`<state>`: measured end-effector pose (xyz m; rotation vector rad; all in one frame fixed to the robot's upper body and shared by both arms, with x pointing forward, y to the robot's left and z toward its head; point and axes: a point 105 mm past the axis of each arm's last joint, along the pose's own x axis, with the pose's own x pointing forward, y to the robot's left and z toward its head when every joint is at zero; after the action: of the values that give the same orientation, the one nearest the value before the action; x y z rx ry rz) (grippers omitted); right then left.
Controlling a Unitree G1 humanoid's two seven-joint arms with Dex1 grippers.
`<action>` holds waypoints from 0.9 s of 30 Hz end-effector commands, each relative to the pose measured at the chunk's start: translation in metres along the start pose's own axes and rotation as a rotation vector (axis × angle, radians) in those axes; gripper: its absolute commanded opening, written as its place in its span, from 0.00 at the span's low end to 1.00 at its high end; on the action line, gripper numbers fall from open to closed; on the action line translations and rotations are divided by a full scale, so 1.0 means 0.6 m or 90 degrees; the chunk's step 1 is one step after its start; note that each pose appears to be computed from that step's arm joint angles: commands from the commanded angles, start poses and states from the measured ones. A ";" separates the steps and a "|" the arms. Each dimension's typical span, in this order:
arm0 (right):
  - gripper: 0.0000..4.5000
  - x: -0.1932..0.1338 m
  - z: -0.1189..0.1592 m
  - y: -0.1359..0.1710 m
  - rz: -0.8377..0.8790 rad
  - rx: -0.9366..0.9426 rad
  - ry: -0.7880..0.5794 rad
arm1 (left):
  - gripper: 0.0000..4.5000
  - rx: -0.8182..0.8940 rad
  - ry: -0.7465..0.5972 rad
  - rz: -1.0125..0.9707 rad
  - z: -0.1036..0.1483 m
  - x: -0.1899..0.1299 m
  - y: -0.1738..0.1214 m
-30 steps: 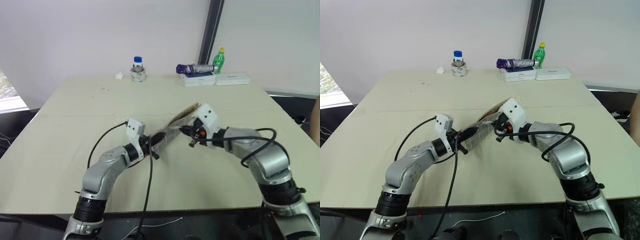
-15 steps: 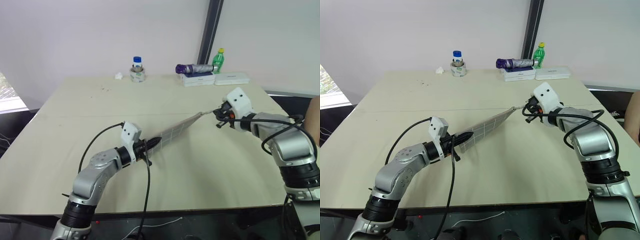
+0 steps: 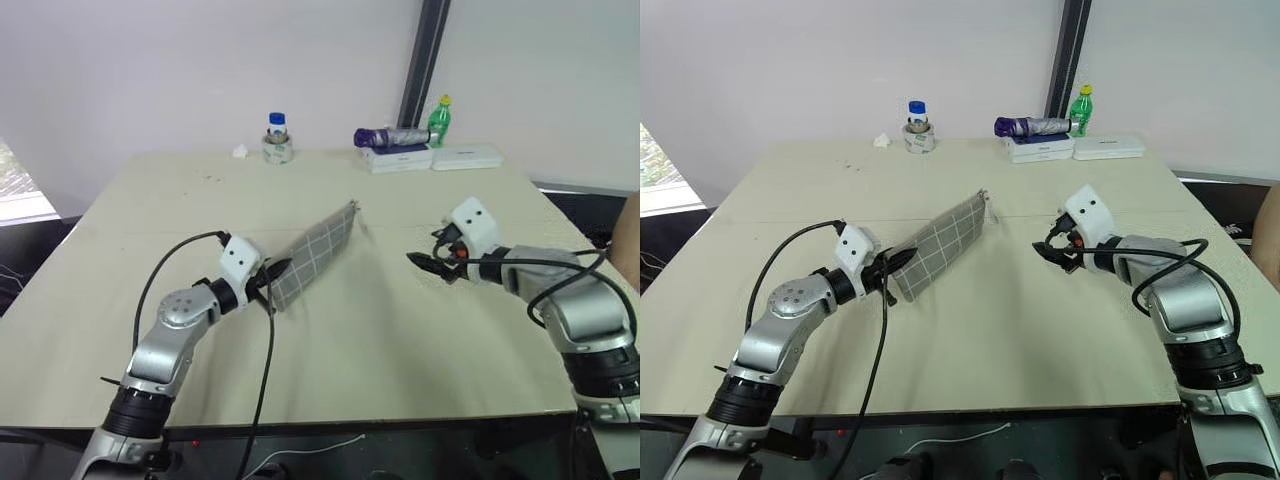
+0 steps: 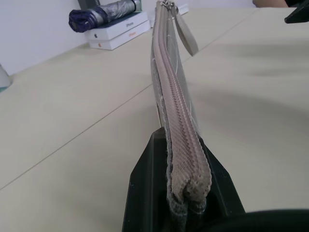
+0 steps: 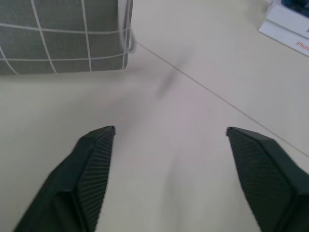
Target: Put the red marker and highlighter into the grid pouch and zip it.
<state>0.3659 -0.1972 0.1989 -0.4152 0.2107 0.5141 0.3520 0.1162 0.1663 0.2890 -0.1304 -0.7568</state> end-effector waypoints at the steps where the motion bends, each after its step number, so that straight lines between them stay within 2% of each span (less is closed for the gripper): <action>1: 0.85 -0.006 0.015 -0.002 -0.014 -0.018 -0.029 | 0.23 -0.027 -0.006 -0.015 0.000 -0.004 -0.007; 7: 0.85 -0.014 -0.004 -0.008 -0.013 -0.004 -0.019 | 0.90 -0.106 -0.004 -0.037 0.000 -0.012 -0.033; 8: 0.85 -0.017 -0.008 -0.010 -0.012 -0.004 -0.016 | 0.96 -0.117 -0.003 -0.039 0.001 -0.016 -0.035; 13: 0.85 -0.030 -0.027 -0.024 -0.021 -0.007 0.003 | 0.96 -0.174 0.003 -0.014 -0.002 -0.048 -0.025; 19: 0.85 -0.032 -0.039 -0.028 -0.022 -0.003 0.014 | 0.96 -0.191 0.038 0.107 -0.031 -0.111 0.027; 27: 0.85 -0.032 -0.056 -0.026 -0.002 0.004 0.018 | 0.96 -0.208 0.038 0.208 -0.042 -0.167 0.066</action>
<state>0.3555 -0.2287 0.1699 -0.4100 0.2784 0.5046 0.3136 0.2122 0.1366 -0.0415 0.0607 -0.4516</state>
